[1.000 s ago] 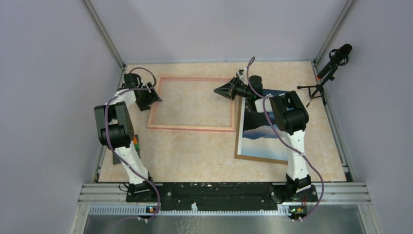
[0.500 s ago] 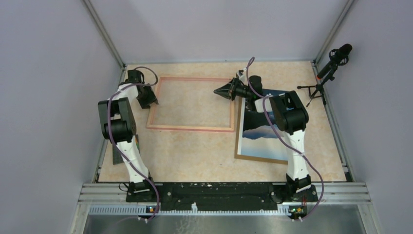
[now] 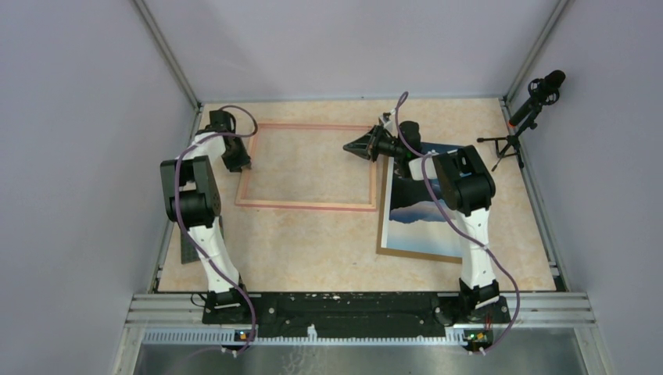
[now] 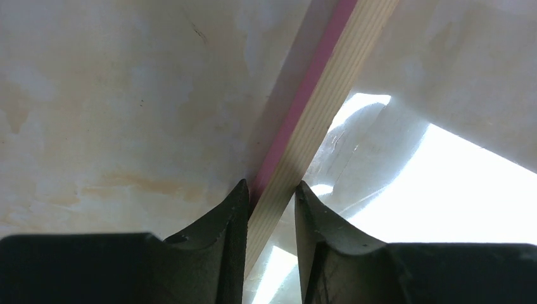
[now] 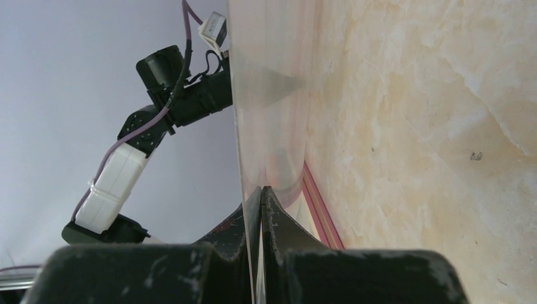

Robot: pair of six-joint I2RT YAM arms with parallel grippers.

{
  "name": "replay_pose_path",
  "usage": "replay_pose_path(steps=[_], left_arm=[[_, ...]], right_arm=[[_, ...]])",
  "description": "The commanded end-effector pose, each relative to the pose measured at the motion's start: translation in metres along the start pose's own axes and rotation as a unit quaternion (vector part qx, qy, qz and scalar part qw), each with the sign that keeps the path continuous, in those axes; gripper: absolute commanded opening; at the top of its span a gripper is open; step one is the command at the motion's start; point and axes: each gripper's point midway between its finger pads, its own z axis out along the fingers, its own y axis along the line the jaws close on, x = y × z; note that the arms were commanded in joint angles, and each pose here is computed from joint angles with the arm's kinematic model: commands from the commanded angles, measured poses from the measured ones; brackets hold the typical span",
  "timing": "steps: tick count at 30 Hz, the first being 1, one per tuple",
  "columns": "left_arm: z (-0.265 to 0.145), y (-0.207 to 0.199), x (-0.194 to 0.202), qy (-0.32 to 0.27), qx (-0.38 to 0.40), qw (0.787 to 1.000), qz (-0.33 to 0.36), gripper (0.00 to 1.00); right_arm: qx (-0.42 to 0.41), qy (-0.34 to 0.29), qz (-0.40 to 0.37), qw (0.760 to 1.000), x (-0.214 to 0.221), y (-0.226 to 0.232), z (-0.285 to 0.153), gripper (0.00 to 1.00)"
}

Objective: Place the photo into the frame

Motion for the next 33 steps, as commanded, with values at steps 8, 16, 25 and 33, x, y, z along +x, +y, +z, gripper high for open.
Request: replay_pose_path(steps=[8, 16, 25, 33], left_arm=[[0.025, 0.015, 0.029, 0.045, -0.059, 0.997, 0.022, 0.26], [0.033, 0.023, 0.043, 0.062, -0.076, 0.995, 0.027, 0.24], [0.034, 0.025, 0.045, 0.064, -0.078, 0.994, 0.032, 0.23], [0.030, 0.023, 0.041, 0.057, -0.072, 0.995, 0.033, 0.24]], right_arm=[[-0.019, 0.016, -0.047, 0.999, 0.002, 0.020, 0.012, 0.07], [0.020, 0.018, -0.072, 0.997, -0.001, 0.016, 0.011, 0.38], [0.102, 0.007, -0.120, 0.987, -0.018, 0.006, -0.013, 0.68], [0.184, -0.012, -0.175, 0.967, -0.042, -0.003, -0.083, 0.77]])
